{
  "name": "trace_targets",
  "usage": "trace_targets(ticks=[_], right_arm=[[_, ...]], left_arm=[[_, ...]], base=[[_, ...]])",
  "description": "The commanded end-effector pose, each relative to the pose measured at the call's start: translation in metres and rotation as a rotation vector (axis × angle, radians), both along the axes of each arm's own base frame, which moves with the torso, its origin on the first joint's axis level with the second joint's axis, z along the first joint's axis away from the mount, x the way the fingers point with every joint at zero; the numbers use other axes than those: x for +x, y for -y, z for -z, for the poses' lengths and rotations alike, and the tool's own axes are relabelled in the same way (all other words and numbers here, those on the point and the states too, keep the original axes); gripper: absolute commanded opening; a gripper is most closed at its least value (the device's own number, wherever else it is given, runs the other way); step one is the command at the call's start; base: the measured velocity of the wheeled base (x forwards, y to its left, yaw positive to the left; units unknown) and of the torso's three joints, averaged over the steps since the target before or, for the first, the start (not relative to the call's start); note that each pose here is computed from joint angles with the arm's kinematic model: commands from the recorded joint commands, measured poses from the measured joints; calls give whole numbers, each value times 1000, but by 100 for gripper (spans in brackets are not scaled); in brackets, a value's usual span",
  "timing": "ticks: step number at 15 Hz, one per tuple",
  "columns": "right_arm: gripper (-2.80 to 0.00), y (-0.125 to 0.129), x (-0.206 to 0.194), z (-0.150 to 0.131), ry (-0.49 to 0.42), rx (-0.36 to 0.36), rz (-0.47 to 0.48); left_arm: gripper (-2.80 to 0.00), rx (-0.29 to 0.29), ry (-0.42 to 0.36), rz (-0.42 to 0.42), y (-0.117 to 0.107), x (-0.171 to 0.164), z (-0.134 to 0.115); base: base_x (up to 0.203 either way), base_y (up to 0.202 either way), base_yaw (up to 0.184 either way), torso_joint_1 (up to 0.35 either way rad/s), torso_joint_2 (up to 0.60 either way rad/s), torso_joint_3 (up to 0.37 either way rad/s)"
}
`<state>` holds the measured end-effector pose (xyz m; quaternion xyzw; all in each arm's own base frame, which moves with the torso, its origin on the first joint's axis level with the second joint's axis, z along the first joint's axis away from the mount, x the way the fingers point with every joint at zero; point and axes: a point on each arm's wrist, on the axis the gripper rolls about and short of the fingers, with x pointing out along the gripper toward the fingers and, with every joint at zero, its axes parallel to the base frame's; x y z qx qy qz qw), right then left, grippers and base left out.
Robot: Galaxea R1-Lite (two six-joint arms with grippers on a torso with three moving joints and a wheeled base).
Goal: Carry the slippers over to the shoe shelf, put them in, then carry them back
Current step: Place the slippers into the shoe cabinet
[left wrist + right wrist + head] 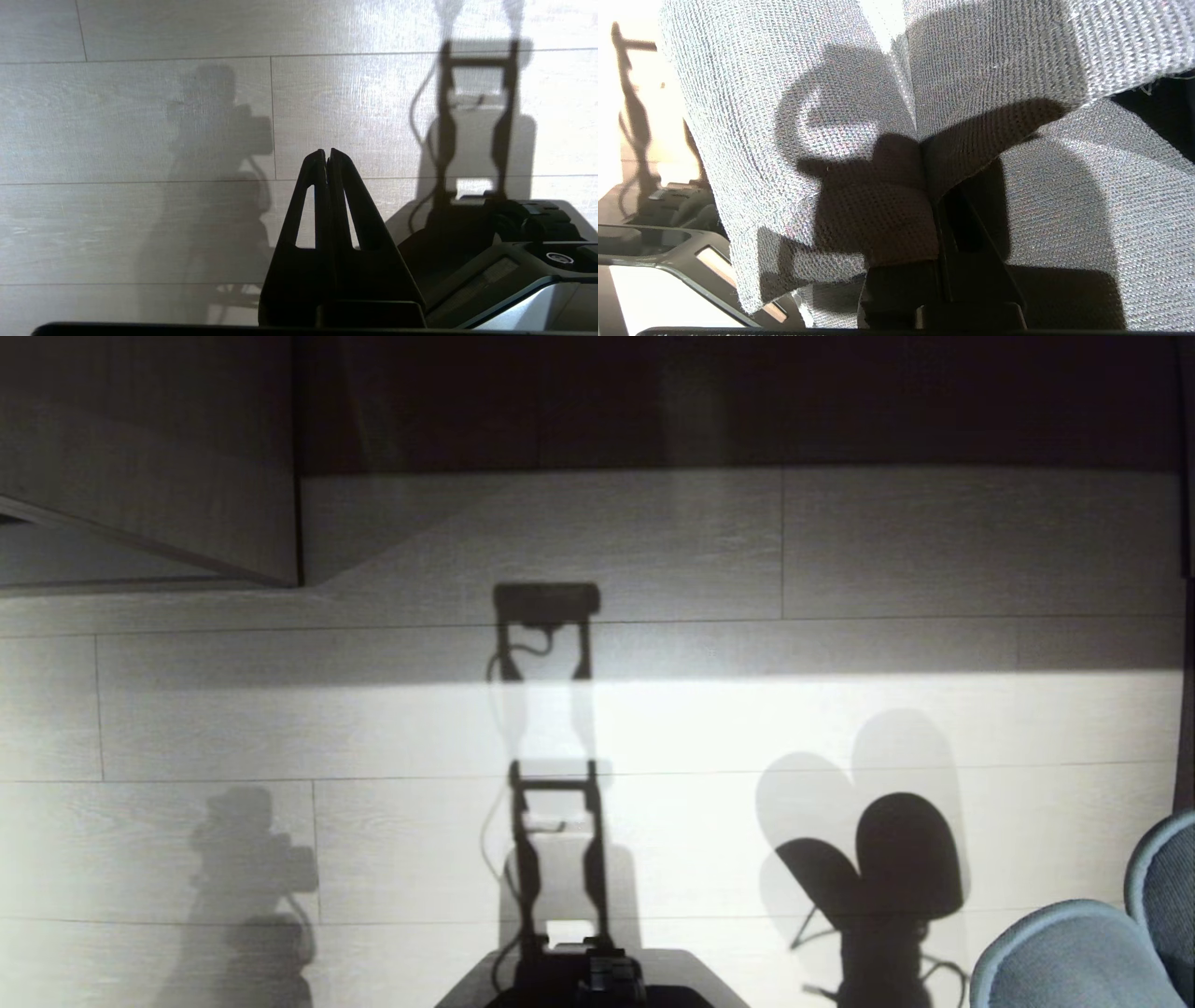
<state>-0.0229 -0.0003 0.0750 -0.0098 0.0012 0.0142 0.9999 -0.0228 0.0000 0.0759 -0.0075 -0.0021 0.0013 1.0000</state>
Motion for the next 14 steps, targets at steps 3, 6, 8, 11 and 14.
trace_targets(ticks=[3,6,8,11,14], right_arm=[[-280,0,0,0,-2,0,-1],[-280,0,0,0,-2,0,-1],[-280,0,0,0,-2,0,-1],[-280,0,0,0,-2,0,-1],[-280,0,0,0,-2,0,-1]], left_arm=[[-280,0,-1,-1,0,0,0],[-280,0,0,-1,0,0,0],[-280,0,0,-1,0,0,0],[-280,0,-1,-1,0,0,0],[-280,0,0,-1,0,0,0]], base=[[0,0,0,1,-2,205],[0,0,0,1,1,203],[0,0,0,-1,5,206],[0,0,0,-2,2,199],[0,0,0,2,1,207]])
